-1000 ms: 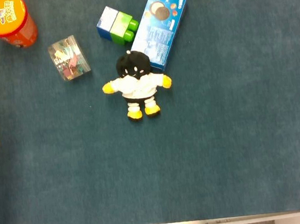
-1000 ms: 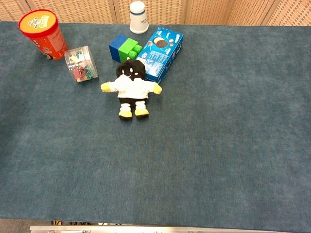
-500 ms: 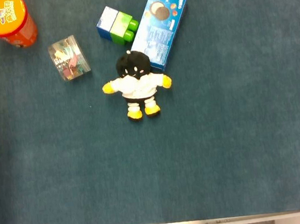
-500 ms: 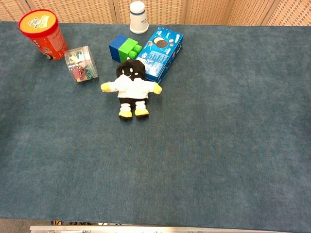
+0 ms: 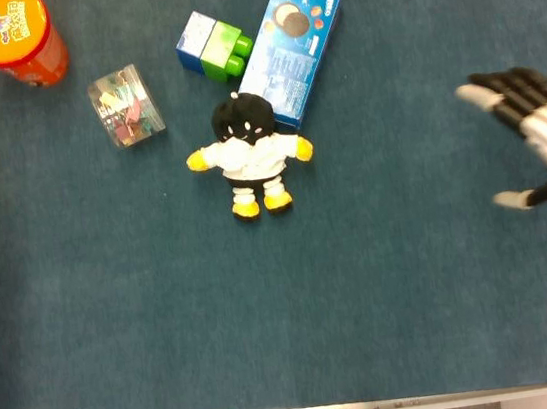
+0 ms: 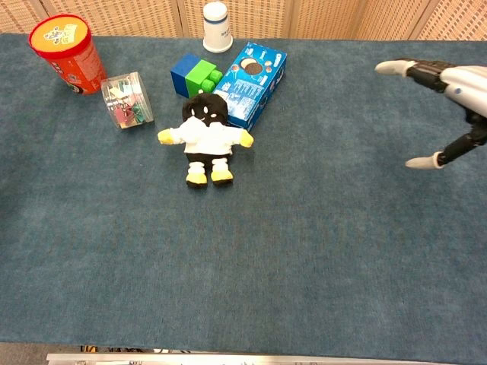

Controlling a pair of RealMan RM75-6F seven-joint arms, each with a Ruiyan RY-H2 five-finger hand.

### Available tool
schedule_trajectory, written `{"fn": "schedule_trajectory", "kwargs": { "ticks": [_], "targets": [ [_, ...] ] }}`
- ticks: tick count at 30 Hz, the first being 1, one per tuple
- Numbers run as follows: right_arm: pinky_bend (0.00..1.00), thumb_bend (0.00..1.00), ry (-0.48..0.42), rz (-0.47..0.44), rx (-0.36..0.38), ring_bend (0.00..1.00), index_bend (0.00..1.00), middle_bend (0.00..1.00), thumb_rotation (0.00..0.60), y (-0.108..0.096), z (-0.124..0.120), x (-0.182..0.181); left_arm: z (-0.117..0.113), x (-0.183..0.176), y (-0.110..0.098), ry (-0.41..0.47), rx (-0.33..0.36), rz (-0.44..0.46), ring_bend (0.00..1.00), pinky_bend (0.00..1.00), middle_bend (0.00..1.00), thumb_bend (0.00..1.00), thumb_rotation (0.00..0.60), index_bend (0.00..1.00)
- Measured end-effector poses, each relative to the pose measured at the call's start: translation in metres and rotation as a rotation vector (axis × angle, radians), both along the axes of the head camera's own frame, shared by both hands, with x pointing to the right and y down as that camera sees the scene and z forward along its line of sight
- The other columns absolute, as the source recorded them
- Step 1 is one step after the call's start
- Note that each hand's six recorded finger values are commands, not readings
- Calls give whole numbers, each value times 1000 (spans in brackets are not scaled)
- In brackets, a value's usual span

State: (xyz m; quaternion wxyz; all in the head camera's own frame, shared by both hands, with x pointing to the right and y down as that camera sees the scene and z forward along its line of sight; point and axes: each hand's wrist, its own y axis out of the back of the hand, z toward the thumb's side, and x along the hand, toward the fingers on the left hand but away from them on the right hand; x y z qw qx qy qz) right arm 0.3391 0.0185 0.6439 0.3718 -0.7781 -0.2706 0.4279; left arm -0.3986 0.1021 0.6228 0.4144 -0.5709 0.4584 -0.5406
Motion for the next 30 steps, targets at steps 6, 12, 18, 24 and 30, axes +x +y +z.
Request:
{"fn": "schedule_trajectory", "kwargs": {
  "ticks": [6,12,18,24,30],
  "targets": [
    [0,0,-84,-64,-96,0,0,0,298,-19,25,-66,-1,-4,3,-4,-2,-13,135,70,167,222,600,100],
    [0,0,-116,-89,-130,0,0,0,283,-33,46,-105,-1,-6,4,-4,-2,-22,134,70,167,222,600,100],
    [0,0,-137,-117,-131,0,0,0,280,-44,54,-133,-1,-6,3,-3,-5,-19,135,70,167,222,600,100],
    [0,0,-150,-138,-151,0,0,0,280,-55,63,-160,1,-6,2,-4,-10,-22,135,70,167,222,600,100],
    [0,0,-154,-167,-169,0,0,0,279,-66,72,-191,1,-6,2,-5,-11,-23,134,70,167,222,600,100]
  ]
}}
